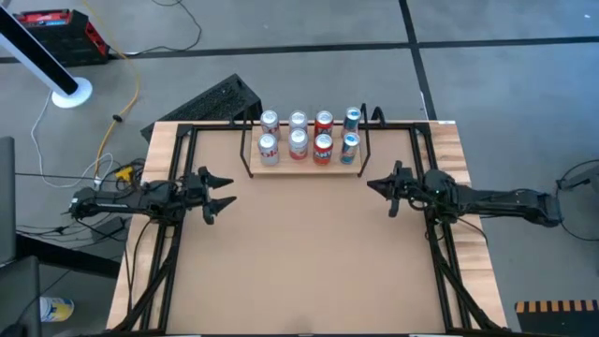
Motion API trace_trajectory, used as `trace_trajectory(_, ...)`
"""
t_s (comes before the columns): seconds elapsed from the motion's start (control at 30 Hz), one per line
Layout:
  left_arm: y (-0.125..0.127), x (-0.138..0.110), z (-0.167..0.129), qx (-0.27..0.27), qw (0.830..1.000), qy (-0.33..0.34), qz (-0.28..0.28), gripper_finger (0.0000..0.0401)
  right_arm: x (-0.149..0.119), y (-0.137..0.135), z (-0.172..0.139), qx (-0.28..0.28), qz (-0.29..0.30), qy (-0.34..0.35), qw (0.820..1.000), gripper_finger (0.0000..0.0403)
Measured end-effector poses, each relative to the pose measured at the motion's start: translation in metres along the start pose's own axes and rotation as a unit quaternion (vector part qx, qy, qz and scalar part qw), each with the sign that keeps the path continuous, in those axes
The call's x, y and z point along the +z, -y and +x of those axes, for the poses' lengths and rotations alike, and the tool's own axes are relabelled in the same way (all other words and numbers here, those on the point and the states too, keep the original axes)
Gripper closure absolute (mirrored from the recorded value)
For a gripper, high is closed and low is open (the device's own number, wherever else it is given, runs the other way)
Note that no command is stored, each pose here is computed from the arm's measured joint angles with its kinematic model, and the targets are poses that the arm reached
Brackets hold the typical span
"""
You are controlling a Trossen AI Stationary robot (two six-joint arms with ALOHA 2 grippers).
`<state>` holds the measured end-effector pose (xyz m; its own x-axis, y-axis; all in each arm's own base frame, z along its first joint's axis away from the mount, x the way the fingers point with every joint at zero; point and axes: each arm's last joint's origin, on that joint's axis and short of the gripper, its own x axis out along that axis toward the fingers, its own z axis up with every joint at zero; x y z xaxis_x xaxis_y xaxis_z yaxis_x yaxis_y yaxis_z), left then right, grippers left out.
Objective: Place canned beverage on shelf
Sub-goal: Return to Home Position
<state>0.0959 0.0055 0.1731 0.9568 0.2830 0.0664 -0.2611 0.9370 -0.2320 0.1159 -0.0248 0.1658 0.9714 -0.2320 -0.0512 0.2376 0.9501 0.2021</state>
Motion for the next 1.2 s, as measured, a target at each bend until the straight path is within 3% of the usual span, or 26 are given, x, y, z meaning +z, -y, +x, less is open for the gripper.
trace_trajectory(0.33, 0.001, -0.004, 0.003, -0.010, 0.999, -0.025, 0.045, 0.0106, -0.003, 0.000, 0.000, -0.012, -0.027, 0.000, 1.000, 0.0350)
trace_trajectory(1.2, 0.001, -0.006, 0.004, -0.011, 0.999, -0.029, 0.032, 0.0106, -0.014, 0.003, -0.001, -0.028, -0.032, -0.057, 0.997, 0.0349)
